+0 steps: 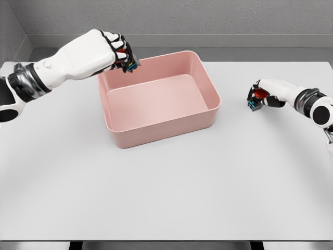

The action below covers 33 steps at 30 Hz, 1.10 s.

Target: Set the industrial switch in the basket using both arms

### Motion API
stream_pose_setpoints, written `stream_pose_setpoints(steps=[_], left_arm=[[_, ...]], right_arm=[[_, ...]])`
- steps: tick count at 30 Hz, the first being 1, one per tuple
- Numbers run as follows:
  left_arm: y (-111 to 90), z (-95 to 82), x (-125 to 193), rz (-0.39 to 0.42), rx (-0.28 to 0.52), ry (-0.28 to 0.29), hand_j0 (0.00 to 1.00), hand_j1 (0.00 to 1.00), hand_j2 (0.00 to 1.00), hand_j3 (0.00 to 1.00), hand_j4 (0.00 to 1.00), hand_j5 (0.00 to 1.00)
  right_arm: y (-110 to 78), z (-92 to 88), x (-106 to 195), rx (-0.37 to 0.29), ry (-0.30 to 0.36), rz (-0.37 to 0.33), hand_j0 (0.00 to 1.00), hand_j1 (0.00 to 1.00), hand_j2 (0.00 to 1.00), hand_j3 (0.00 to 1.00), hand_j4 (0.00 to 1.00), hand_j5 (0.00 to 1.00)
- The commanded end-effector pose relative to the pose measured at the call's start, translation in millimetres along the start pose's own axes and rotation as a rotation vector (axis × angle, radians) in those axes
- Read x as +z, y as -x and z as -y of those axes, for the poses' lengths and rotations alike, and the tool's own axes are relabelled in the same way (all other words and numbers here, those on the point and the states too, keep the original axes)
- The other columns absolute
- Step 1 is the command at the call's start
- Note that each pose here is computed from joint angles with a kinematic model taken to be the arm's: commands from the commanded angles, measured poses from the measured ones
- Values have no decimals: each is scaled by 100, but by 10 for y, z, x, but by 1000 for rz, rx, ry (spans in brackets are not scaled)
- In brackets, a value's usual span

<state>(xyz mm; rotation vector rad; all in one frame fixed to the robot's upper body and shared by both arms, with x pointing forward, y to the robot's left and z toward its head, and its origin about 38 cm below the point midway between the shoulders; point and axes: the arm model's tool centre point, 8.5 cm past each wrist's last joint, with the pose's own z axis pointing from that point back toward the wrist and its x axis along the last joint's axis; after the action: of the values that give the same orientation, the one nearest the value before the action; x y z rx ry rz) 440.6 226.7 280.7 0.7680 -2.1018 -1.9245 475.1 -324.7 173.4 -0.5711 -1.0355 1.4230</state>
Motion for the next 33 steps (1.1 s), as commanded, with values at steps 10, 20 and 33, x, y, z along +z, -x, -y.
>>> stream_pose_setpoints(steps=[10, 20, 33], left_arm=[[-237, 568, -112, 58, 92, 122, 27, 27, 27, 27, 27, 27], [-63, 785, -24, -8, 125, 172, 33, 33, 33, 33, 33, 33], [-83, 790, -50, -3, 130, 170, 75, 75, 75, 75, 75, 75]], right_arm=[[-137, 96, 37, 15, 23, 36, 45, 45, 45, 45, 45, 45], [-217, 286, 136, 38, 71, 57, 45, 45, 45, 45, 45, 45], [-436, 645, 362, 61, 186, 119, 45, 45, 45, 45, 45, 45]])
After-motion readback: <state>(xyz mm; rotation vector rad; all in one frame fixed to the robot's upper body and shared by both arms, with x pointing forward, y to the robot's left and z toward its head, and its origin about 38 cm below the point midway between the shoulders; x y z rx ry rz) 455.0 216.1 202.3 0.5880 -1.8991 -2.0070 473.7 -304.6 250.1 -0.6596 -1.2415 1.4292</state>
